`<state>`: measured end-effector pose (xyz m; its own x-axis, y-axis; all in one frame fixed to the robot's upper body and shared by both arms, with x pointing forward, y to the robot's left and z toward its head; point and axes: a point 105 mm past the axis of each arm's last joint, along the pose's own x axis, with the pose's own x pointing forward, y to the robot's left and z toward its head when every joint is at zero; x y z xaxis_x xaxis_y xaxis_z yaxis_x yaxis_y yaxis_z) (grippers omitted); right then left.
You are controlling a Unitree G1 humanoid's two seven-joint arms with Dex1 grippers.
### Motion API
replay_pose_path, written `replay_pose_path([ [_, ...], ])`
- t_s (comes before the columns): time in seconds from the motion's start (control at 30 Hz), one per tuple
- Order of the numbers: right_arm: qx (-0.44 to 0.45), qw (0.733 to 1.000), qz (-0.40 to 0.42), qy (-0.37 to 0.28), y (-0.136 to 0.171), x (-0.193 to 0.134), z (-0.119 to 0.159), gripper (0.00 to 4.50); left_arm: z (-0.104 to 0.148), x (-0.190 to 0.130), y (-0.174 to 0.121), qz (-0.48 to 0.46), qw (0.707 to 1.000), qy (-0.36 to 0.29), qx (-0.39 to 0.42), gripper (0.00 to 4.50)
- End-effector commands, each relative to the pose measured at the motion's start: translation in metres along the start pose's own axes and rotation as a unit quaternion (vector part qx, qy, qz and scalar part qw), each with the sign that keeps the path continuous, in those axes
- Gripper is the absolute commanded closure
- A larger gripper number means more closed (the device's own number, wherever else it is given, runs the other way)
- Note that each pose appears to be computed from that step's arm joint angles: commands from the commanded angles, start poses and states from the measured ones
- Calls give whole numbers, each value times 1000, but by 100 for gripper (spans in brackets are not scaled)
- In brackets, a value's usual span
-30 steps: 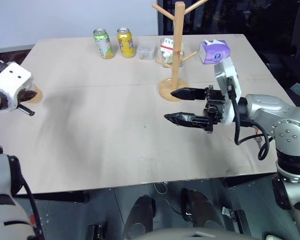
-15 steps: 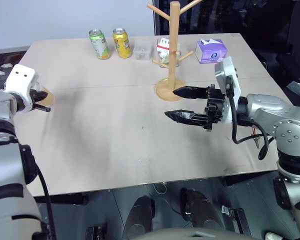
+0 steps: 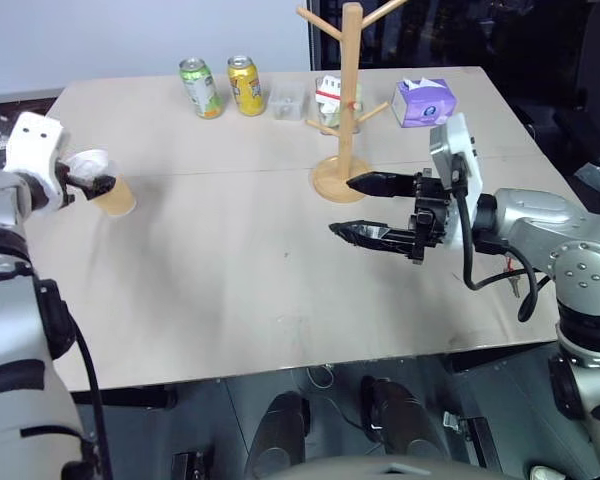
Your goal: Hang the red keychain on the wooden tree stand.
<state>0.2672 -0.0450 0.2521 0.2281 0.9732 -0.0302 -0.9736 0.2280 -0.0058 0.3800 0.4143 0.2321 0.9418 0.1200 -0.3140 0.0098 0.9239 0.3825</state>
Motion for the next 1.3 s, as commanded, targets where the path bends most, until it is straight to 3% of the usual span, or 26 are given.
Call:
replay_pose_path([
  [0.03,-16,1000,2,-16,4,-3,9,0,39,-16,18,19,998,-51,31,6],
  [0.17,-15,1000,-5,-14,3,-6,9,0,78,-31,21,8,992,-106,70,6],
  [0.23,-8,1000,-22,-12,-2,-11,7,0,97,-33,-4,-72,984,-137,82,6],
  [0.3,-2,998,-59,9,-12,-26,0,0,108,-35,-49,-192,961,-166,113,6],
  [0.53,4,960,-254,116,-44,-114,-34,0,88,-91,-193,-477,852,-184,107,6],
  [0.63,12,937,-322,136,-52,-144,-44,0,86,-114,-231,-539,808,-208,115,6],
  [0.77,19,893,-426,144,-77,-174,-66,0,81,-111,-274,-560,785,-228,134,6],
  [0.9,5,860,-485,160,-97,-194,-88,0,90,-109,-301,-570,768,-262,129,6],
  [1.1,29,845,-505,175,-109,-202,-117,0,89,-102,-324,-571,759,-284,131,6],
  [1.3,71,827,-529,177,-116,-214,-139,0,87,-106,-328,-572,757,-290,128,6],
])
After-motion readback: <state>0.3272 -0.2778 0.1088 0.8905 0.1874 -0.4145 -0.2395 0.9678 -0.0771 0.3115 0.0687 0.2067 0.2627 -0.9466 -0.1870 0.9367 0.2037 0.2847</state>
